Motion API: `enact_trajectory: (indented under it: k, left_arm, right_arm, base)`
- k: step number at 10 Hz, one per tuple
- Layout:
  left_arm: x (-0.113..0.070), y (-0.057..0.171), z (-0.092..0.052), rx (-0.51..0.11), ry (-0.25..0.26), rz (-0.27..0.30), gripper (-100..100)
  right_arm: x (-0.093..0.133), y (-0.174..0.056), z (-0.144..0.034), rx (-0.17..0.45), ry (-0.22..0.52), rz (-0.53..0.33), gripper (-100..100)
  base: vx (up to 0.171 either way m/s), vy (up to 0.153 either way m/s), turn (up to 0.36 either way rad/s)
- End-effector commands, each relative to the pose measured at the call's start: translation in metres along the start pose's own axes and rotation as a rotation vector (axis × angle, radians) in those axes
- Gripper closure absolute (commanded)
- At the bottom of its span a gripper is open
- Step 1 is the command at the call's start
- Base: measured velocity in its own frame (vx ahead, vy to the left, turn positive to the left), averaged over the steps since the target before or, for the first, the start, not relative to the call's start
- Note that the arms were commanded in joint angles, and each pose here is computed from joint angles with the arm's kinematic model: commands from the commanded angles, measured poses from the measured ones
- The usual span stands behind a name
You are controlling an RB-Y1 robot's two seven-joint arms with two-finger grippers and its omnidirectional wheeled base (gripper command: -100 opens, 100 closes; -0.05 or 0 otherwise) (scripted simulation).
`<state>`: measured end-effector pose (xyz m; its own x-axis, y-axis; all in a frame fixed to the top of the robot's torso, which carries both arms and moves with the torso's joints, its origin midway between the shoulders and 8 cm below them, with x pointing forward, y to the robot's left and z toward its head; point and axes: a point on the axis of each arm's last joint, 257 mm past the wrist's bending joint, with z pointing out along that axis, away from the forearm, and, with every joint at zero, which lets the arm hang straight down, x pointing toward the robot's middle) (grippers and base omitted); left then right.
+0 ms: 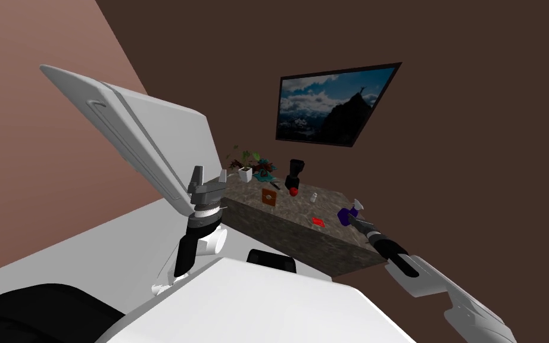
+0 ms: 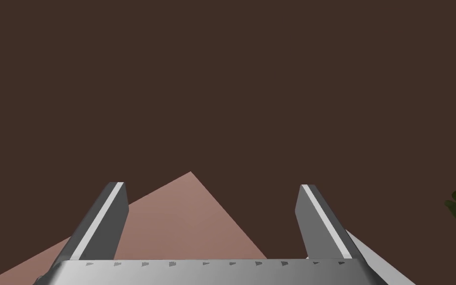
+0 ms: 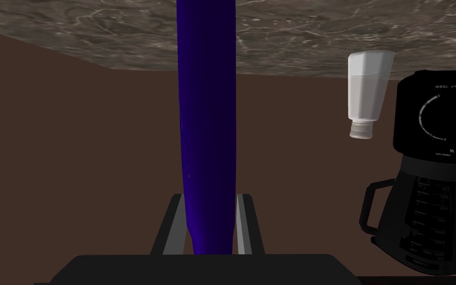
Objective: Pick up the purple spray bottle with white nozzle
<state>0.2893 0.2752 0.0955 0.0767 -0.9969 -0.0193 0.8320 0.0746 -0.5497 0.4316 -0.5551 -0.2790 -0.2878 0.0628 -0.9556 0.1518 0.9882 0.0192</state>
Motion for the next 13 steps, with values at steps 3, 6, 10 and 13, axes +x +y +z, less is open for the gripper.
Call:
enact_trajectory:
  k: [3, 6, 10, 13]
  left_arm:
    - [0.000, 0.000, 0.000, 0.000, 0.000, 0.000, 0]
    - [0.000, 0.000, 0.000, 0.000, 0.000, 0.000, 0]
    - [0.000, 0.000, 0.000, 0.000, 0.000, 0.000, 0]
    - [0.000, 0.000, 0.000, 0.000, 0.000, 0.000, 0]
  right_arm:
    - [-0.002, 0.018, -0.008, 0.002, -0.008, 0.003, 100]
    - [-0.001, 0.027, -0.018, 0.020, -0.008, 0.005, 100]
    - [-0.007, 0.040, -0.029, 0.032, -0.018, 0.008, 100]
    - [-0.010, 0.046, -0.041, 0.057, -0.022, 0.010, 100]
  base:
    - [-0.009, -0.062, 0.028]
    - [-0.009, -0.060, 0.028]
    - [-0.005, -0.041, 0.021]
    - [-0.007, -0.064, 0.029]
